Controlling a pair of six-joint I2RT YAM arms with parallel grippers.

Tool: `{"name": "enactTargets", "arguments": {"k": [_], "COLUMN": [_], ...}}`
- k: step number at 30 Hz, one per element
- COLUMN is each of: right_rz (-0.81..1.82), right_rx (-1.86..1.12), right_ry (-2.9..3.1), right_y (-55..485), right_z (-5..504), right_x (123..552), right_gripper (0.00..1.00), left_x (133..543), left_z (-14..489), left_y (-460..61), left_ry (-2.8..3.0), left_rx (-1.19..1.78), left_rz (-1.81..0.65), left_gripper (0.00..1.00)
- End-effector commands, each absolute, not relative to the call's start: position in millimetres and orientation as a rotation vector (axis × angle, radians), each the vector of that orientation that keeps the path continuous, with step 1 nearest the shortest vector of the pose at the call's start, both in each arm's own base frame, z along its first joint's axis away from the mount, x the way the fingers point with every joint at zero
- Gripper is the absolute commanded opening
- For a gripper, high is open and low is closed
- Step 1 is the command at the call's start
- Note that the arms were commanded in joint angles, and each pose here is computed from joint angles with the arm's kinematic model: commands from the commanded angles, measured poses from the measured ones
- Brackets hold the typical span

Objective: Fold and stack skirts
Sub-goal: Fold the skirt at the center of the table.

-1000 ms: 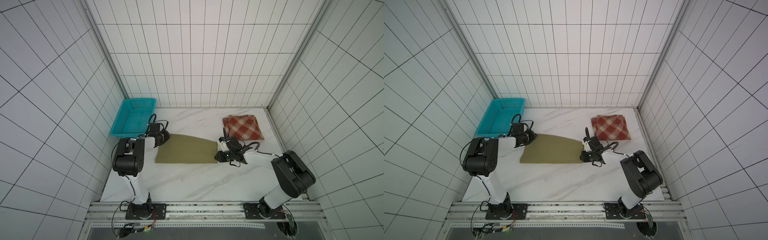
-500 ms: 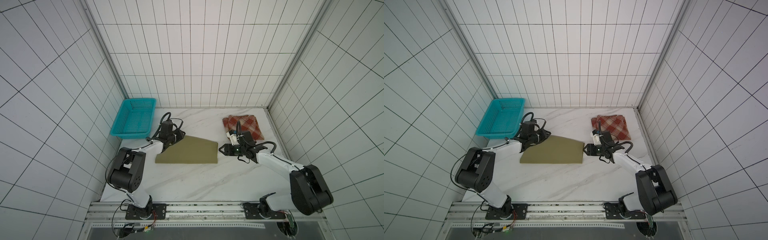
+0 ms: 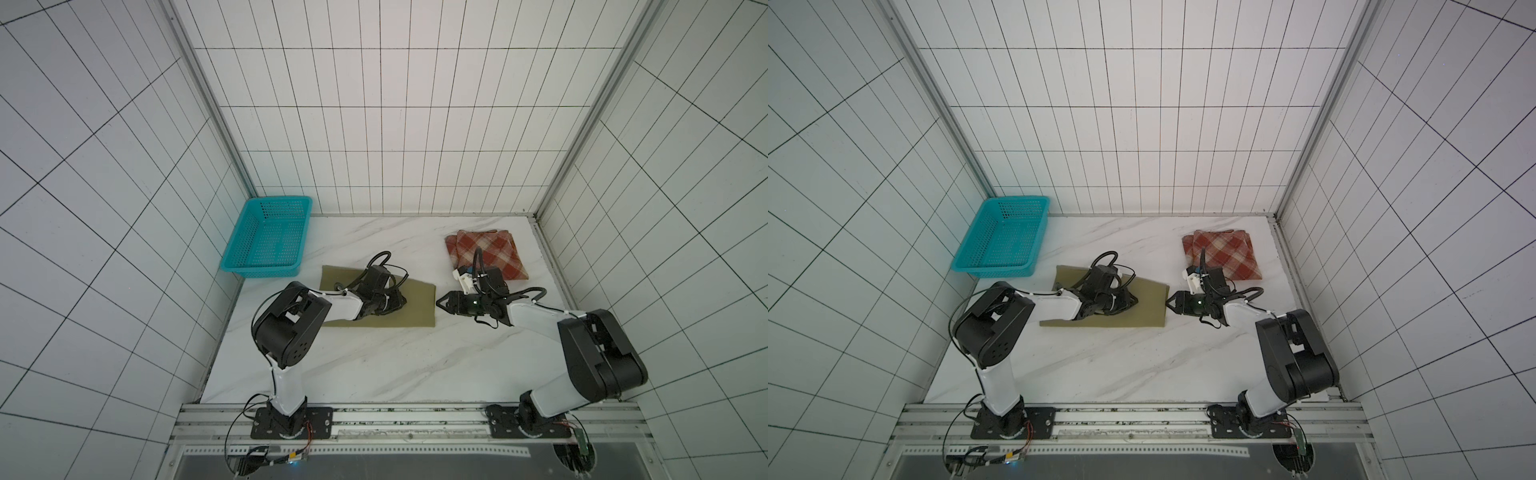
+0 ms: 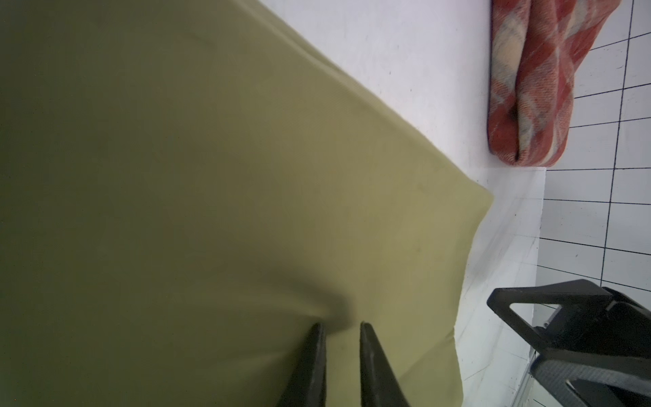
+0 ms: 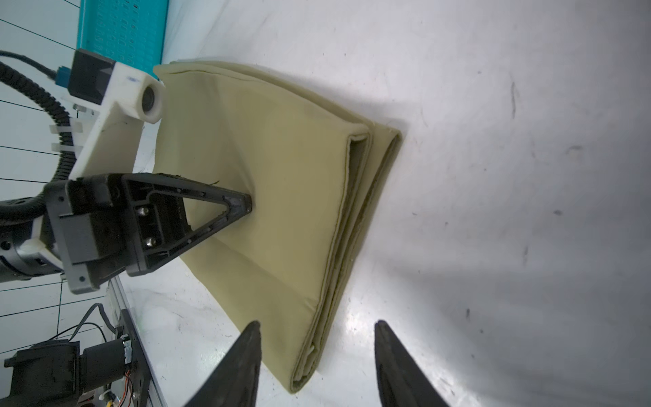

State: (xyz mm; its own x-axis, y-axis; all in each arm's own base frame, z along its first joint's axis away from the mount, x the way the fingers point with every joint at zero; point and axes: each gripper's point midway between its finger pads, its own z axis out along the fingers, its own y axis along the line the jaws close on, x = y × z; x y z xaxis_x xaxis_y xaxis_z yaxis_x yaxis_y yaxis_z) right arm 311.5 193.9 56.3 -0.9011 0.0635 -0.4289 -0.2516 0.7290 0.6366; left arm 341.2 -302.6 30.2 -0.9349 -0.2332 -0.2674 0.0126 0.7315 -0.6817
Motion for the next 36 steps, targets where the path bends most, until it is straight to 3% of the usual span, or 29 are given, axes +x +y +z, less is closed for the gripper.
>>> {"name": "enactTargets", "arguments": {"k": [1,20,36], "right_rz": [1.067,1.119,1.196], "right_rx": [-0.123,-0.040,-0.057], "right_ry": [2.524,2.594,2.548], "right_y": [195,214,231], "right_z": [40,-1,8], "right_x": [299,301,315], "right_gripper": [0.52,0.52,0.51], "left_x": [345,336,338], "left_z": [23,5,4], "left_y": [-309,-303,-304], "left_ry": [2.600,2.667,2.670], "left_rx": [-0.181,-0.140,-0.133], "left_rz": [-1.016,-0.954,-0.953], "left_gripper": [0.19,0.18,0.18]}}
